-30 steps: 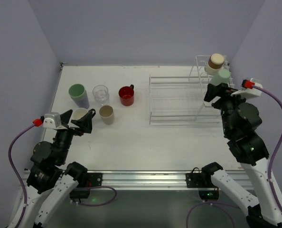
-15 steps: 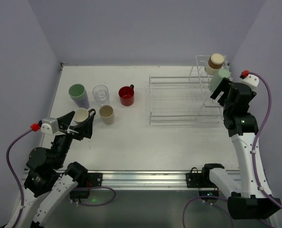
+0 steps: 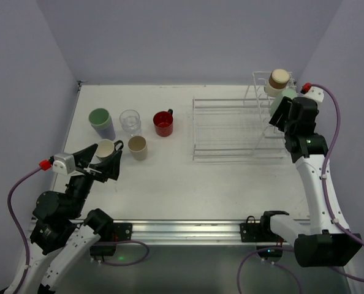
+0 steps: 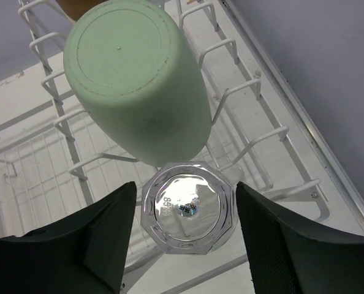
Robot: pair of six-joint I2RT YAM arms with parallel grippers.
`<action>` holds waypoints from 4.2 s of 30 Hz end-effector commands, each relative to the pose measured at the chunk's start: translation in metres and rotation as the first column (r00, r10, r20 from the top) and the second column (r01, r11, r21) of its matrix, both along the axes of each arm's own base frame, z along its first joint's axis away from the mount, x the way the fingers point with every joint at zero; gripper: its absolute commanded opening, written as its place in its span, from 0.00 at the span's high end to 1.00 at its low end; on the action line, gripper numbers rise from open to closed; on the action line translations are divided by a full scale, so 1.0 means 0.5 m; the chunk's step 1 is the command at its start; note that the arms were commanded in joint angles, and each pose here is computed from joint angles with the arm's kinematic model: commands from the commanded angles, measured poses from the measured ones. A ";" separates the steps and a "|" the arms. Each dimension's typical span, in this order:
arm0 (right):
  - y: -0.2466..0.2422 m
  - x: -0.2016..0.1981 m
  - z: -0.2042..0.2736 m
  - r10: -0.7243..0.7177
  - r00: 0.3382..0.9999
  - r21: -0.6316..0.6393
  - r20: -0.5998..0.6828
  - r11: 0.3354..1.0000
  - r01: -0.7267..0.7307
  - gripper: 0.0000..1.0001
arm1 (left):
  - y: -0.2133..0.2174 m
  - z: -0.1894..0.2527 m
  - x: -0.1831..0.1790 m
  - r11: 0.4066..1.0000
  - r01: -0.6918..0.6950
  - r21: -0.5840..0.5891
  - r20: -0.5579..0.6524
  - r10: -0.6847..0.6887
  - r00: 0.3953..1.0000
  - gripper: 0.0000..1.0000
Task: Unload the cups from the dish rack
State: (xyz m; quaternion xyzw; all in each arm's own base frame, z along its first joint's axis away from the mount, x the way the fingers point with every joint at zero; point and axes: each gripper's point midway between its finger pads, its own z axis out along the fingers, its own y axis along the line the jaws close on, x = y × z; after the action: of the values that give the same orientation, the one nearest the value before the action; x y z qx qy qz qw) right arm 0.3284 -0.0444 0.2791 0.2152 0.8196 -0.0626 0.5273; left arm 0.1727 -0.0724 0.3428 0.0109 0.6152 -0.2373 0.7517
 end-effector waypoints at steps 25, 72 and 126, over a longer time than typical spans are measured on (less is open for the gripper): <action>0.246 -0.150 0.222 0.416 0.768 0.176 0.487 0.814 -0.553 0.80 | -0.138 0.012 -0.012 0.944 0.328 0.027 -0.002 -0.328 0.945 0.00; 0.616 -0.245 -0.073 0.810 0.435 0.329 0.393 0.318 -0.889 0.01 | -0.274 -0.248 0.159 0.936 0.295 0.193 -0.611 -0.121 0.783 1.00; 0.456 -0.315 0.062 0.711 0.461 0.145 0.530 0.460 -0.876 0.01 | -0.334 -0.501 0.303 0.676 0.418 0.607 -0.756 0.330 0.565 0.65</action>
State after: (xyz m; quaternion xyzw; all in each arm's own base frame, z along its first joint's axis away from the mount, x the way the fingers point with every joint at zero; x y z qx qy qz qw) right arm 0.1731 0.1830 0.2918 -0.0968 0.7053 0.3965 0.5796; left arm 0.3059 -0.2313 0.0636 0.2402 0.9380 0.0487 0.2452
